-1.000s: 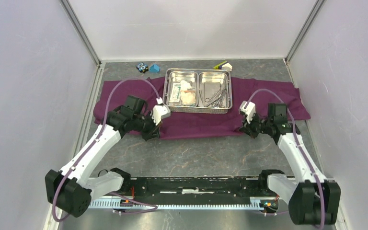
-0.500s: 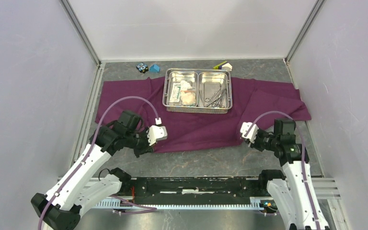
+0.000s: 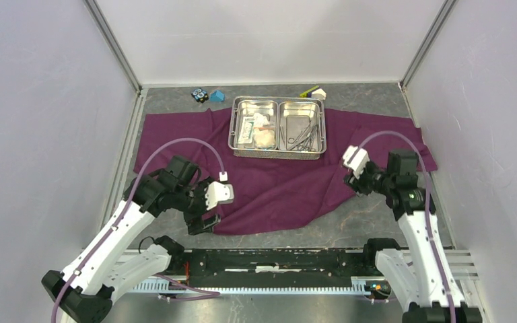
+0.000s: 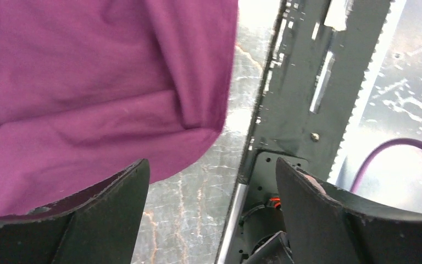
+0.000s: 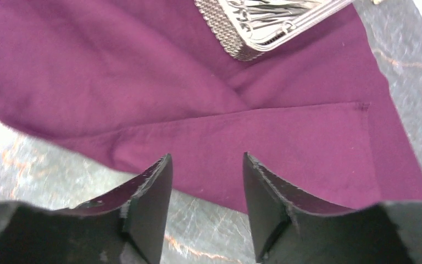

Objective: Open and lay out the surgical kit
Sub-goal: Open the surgical kit at the center of the board, then smooth out the surgical kit at the center of the board.

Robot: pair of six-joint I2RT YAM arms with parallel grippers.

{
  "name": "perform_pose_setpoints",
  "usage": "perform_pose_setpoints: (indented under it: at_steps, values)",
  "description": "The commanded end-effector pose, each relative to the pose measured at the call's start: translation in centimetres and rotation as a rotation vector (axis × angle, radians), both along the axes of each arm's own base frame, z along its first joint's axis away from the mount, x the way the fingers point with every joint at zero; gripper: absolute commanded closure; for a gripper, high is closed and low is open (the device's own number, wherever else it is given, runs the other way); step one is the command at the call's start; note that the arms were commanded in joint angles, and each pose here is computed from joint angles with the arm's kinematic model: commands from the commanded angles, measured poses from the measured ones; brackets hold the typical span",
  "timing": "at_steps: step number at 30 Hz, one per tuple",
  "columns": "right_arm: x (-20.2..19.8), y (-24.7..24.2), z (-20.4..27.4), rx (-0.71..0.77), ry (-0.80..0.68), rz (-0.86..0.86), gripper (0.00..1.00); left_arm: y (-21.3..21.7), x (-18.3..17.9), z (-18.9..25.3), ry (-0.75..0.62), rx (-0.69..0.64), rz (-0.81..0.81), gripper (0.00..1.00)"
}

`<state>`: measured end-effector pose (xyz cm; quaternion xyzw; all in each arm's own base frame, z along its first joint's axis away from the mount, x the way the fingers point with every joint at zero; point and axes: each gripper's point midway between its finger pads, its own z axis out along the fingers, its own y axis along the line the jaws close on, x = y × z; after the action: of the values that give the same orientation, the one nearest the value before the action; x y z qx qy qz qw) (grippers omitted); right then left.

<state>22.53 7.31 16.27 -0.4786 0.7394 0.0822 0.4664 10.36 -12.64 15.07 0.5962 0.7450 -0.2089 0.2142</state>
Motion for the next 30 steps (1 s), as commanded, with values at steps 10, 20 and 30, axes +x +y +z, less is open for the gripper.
perform_pose_setpoints:
  at_steps: [10,20,30]
  values:
    - [14.0,-3.8,-3.4,0.102,0.04,-0.61,0.29,0.6,13.0,3.2,-0.351,0.041,0.514,0.0]
    - [20.8,-5.2,-6.8,0.061,0.123,-0.763,0.28,-0.8,14.2,1.8,-0.318,0.0,0.542,0.0]
    - [19.3,-5.5,-11.4,0.104,0.307,-0.761,0.31,-1.0,14.6,1.7,-0.324,0.0,0.534,0.0]
